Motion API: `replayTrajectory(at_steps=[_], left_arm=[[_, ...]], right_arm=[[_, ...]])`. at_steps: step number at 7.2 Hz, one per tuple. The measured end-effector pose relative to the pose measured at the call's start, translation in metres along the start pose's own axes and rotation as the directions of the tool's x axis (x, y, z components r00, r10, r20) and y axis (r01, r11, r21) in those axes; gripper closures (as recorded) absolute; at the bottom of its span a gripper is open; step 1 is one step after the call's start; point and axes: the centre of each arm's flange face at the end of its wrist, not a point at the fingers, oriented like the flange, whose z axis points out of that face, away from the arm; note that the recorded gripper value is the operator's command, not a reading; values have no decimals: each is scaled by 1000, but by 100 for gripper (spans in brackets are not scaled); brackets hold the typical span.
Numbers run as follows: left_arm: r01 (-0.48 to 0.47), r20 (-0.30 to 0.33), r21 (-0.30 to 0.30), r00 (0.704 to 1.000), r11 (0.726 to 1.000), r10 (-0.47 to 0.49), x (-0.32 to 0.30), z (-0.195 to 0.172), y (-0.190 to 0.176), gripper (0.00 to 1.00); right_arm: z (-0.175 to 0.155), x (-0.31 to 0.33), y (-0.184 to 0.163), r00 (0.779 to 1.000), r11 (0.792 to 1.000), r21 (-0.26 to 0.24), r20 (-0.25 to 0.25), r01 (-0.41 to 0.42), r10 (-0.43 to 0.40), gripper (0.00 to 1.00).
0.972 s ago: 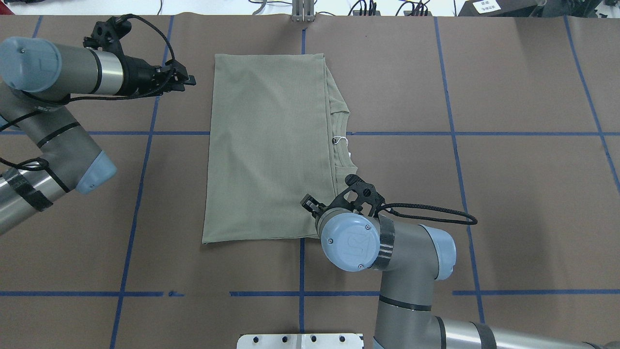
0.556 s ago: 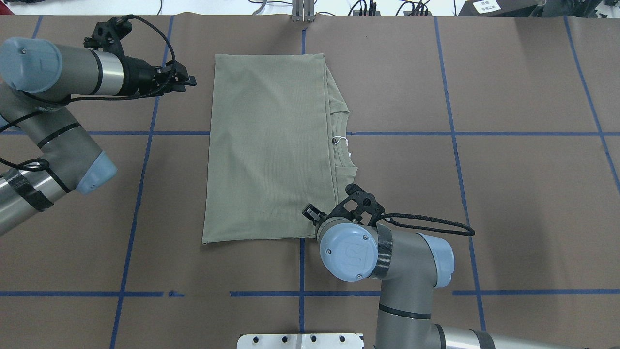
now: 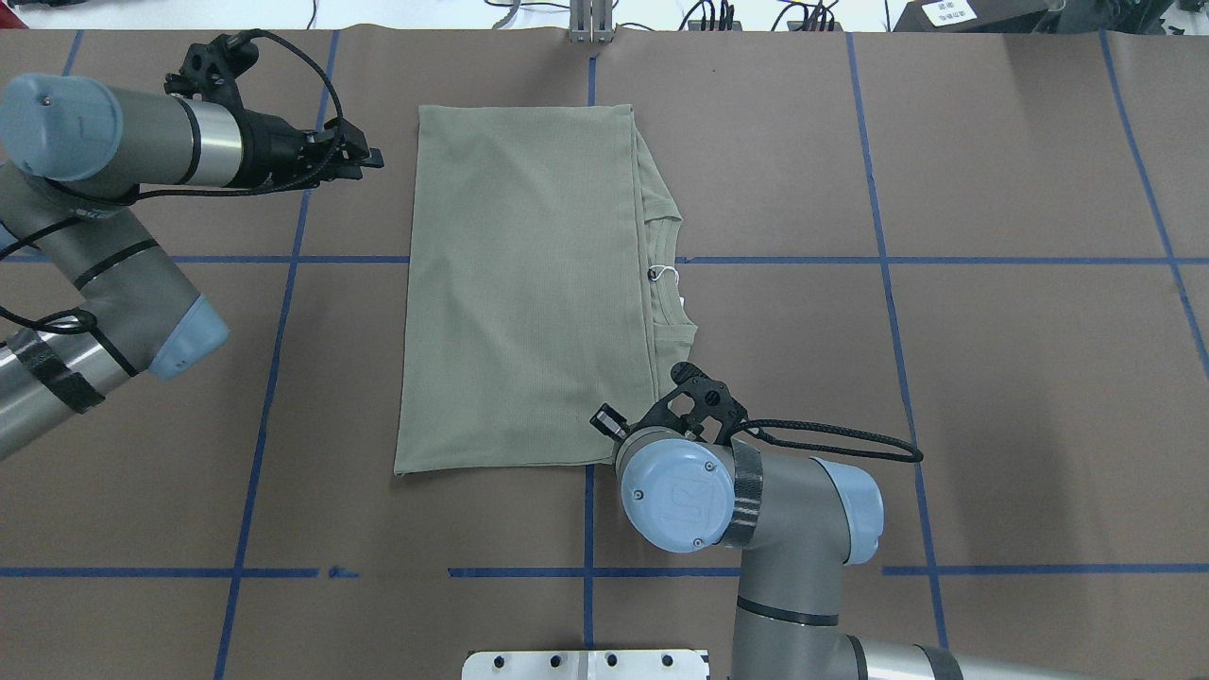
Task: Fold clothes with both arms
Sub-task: 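Bring the right gripper back to the shirt's corner nearest the robot, then lower the left gripper to the shirt's other near corner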
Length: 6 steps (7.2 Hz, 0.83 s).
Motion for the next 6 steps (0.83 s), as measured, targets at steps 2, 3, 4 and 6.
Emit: replayTrajectory(at_steps=[2, 3, 4, 6], left_arm=[[-1, 1, -1, 1000, 1000, 1, -1, 0, 0, 57], [-1, 0, -2, 1000, 1000, 1, -1, 0, 0, 56], [15, -4, -5, 1000, 1000, -15, 1, -1, 2, 56], [112, -39, -47, 993, 993, -114, 20, -1, 34, 54]], right_arm=[[-3, -1, 0, 1000, 1000, -6, 4, 6, -6, 100], [-8, -1, -4, 1000, 1000, -8, 9, 5, -5, 100], [-17, 6, -10, 1000, 1000, -10, 10, 4, -4, 100], [-42, 35, 2, 999, 999, -19, -30, 33, -34, 100]])
